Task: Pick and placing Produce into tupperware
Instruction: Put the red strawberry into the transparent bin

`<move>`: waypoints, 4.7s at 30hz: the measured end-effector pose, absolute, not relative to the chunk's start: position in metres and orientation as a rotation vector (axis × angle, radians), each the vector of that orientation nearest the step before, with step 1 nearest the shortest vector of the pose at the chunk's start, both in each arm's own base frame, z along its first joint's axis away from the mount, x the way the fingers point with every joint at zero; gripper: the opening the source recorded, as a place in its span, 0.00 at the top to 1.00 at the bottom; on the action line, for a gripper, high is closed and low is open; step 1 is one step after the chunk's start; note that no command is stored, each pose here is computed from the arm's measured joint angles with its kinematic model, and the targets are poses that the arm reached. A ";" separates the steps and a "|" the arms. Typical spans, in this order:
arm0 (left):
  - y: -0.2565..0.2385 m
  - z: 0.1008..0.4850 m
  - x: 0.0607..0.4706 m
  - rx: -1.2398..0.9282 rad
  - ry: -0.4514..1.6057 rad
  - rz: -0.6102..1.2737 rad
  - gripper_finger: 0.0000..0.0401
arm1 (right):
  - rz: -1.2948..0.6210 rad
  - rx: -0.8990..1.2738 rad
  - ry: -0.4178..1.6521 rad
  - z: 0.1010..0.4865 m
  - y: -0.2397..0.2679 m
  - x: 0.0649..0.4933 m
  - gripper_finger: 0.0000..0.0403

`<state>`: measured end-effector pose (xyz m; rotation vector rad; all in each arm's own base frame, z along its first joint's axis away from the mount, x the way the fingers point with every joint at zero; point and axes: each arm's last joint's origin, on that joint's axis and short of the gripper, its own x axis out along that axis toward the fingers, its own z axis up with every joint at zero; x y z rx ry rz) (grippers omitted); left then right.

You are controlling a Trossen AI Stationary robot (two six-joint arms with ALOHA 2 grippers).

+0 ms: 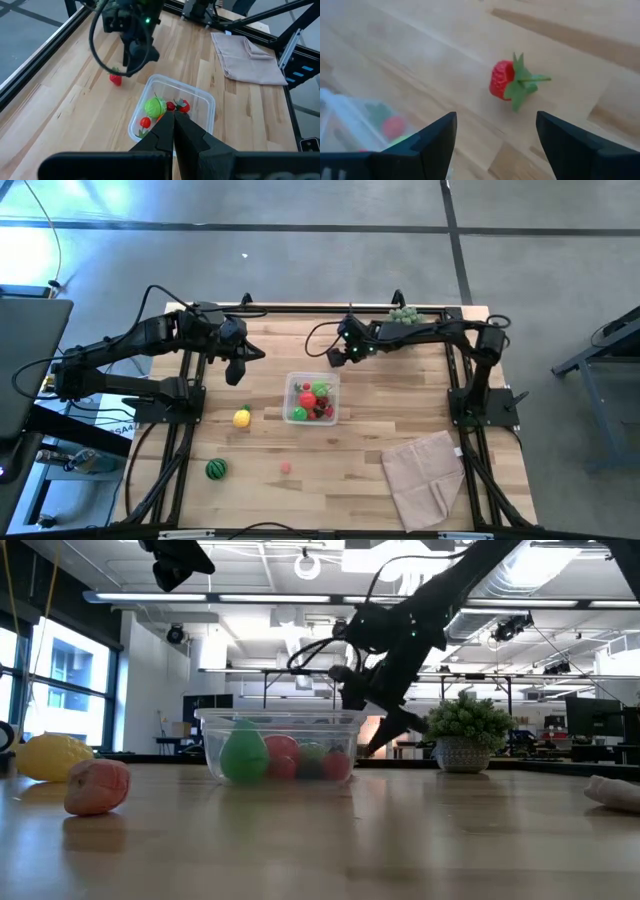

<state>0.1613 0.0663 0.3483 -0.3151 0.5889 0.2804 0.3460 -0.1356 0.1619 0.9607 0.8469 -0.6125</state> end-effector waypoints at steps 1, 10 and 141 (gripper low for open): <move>0.066 0.348 0.161 -0.315 0.588 0.280 1.00 | -0.618 0.975 0.853 0.158 -0.136 0.347 0.35; 0.066 0.348 0.161 -0.315 0.588 0.281 1.00 | -0.630 1.063 0.839 0.151 -0.146 0.357 0.35; 0.066 0.348 0.161 -0.315 0.588 0.280 1.00 | -0.276 0.351 0.899 0.144 -0.160 0.426 0.42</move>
